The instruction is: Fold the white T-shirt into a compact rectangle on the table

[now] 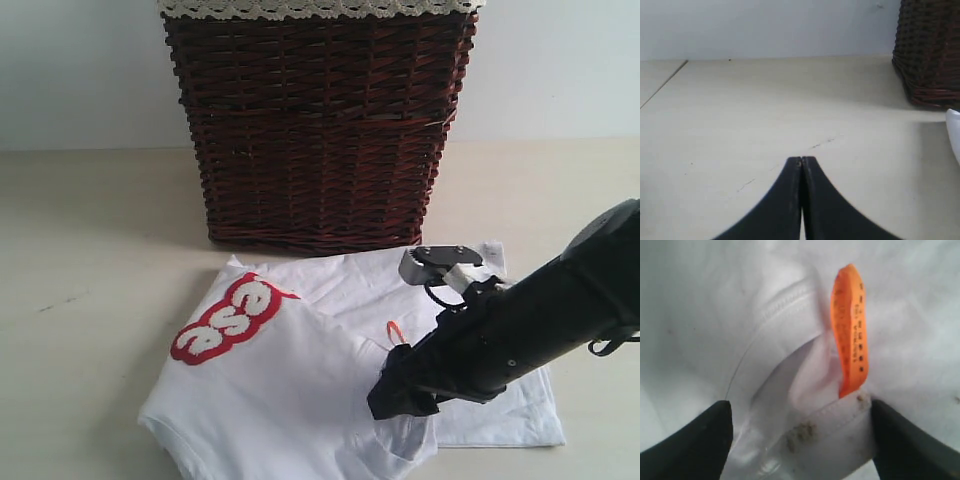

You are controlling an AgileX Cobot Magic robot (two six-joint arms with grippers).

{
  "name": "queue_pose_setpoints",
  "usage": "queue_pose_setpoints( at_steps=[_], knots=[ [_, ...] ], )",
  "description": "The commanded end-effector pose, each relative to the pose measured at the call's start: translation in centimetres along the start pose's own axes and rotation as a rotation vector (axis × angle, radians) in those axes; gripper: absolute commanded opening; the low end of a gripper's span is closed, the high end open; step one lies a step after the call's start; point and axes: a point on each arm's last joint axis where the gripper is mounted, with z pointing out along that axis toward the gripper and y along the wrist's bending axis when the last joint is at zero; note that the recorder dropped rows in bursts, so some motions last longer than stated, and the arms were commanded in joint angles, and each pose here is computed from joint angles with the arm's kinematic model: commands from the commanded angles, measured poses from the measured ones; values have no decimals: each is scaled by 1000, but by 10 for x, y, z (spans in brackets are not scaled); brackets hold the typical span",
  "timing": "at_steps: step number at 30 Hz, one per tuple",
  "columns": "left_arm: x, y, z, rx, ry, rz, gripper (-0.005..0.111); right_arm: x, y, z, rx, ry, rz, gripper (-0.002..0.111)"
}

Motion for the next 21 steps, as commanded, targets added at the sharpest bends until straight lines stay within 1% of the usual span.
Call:
queue_pose_setpoints(
  at_steps=[1, 2, 3, 6, 7, 9, 12, 15, 21],
  knots=[
    [-1, 0, 0, -1, -10, -8, 1, -5, 8, 2, -72, -10, 34, 61],
    [-1, 0, 0, -1, -10, -8, 1, -6, 10, 1, -88, -8, 33, 56],
    [-1, 0, 0, -1, -10, -8, 1, -8, 11, 1, -100, -13, 36, 47],
    [-1, 0, 0, -1, -10, -8, 1, -8, 11, 1, -92, -15, 31, 17],
    [-1, 0, 0, -1, -10, -8, 1, -8, 10, 1, -81, -10, 15, 3],
    [-1, 0, 0, -1, -10, -8, 1, -8, 9, 1, -73, -11, 9, 0],
    [-1, 0, 0, -1, -10, -8, 1, -9, 10, -3, -65, -15, -24, 0],
    [-1, 0, 0, -1, -10, -8, 1, -19, 16, -19, -31, -27, -56, 0],
    [-1, 0, 0, -1, -10, -8, 1, -50, 32, -79, 167, -115, -116, 0]
  ],
)
